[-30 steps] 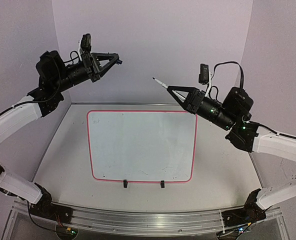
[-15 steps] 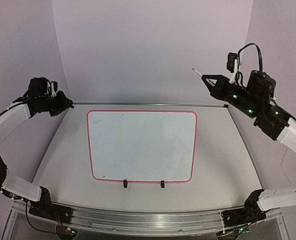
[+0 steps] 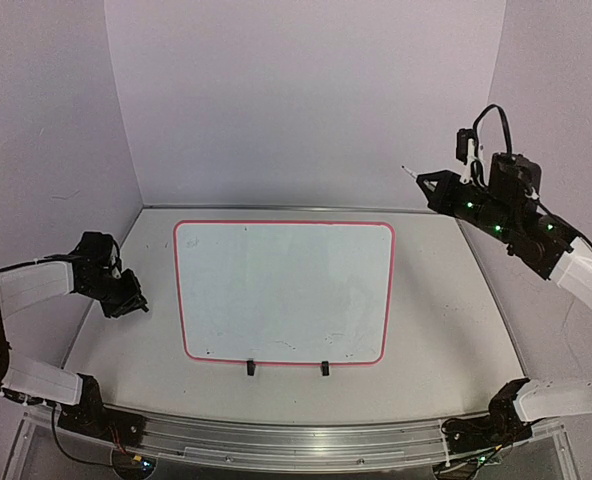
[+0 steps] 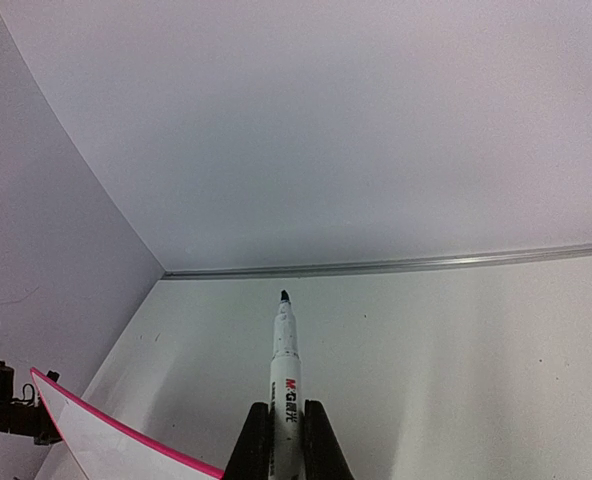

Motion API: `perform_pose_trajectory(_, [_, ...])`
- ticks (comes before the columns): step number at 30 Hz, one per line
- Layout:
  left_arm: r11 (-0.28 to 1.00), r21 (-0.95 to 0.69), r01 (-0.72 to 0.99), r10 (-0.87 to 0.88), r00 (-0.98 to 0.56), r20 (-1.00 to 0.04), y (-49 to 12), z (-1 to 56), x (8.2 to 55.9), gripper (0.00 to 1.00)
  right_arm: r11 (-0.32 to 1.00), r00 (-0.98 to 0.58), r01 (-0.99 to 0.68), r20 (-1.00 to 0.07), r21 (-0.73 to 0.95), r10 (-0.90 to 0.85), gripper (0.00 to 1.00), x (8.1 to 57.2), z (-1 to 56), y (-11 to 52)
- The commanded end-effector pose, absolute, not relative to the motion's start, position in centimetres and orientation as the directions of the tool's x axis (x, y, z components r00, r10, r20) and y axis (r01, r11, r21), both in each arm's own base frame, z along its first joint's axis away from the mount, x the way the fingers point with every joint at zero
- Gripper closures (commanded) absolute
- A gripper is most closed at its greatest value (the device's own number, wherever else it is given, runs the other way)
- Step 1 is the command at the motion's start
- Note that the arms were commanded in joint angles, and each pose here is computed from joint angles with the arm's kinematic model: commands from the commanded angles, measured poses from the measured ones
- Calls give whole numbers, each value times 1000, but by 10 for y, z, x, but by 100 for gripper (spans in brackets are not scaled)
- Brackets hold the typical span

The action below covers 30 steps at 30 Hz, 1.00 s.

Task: Write a sentence on the whiteboard
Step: Place the pen cap at the center of the board.

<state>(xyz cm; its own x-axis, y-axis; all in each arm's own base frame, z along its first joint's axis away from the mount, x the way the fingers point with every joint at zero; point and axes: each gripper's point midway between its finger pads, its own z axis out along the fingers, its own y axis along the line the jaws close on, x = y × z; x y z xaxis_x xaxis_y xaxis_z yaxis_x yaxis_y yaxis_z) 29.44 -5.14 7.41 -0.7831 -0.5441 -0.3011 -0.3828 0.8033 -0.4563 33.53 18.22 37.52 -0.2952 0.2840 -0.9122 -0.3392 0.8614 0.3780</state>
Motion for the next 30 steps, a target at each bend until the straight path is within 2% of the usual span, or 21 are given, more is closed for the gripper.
perform_pose_trajectory(1, [799,-458,-389,-560,-758,-333,-48,72,302,95,858,-294,-329,-906,394,303,100,332,375,178])
perform_pose_trajectory(4, [795,-467,-388,-560,-766,-317,-51,64,303,93,858,-300,-320,-902,401,309,100,330,371,175])
perform_pose_trajectory(11, [796,-466,-387,-552,-780,-294,-53,50,304,82,863,-312,-295,-895,409,318,100,326,363,169])
perform_pose_trajectory(18, [805,-445,-393,-556,-762,-332,-46,55,301,58,868,-310,-283,-895,408,319,100,321,364,164])
perform_pose_trajectory(24, [819,-420,-391,-543,-763,-349,-42,61,297,54,873,-313,-272,-895,404,317,100,321,361,162])
perform_pose_trajectory(27, [821,-416,-391,-541,-765,-349,-41,62,295,48,874,-317,-270,-894,405,317,100,320,359,162])
perform_pose_trajectory(30, [823,-422,-379,-536,-762,-362,-42,68,296,47,875,-316,-265,-894,405,318,100,319,359,160])
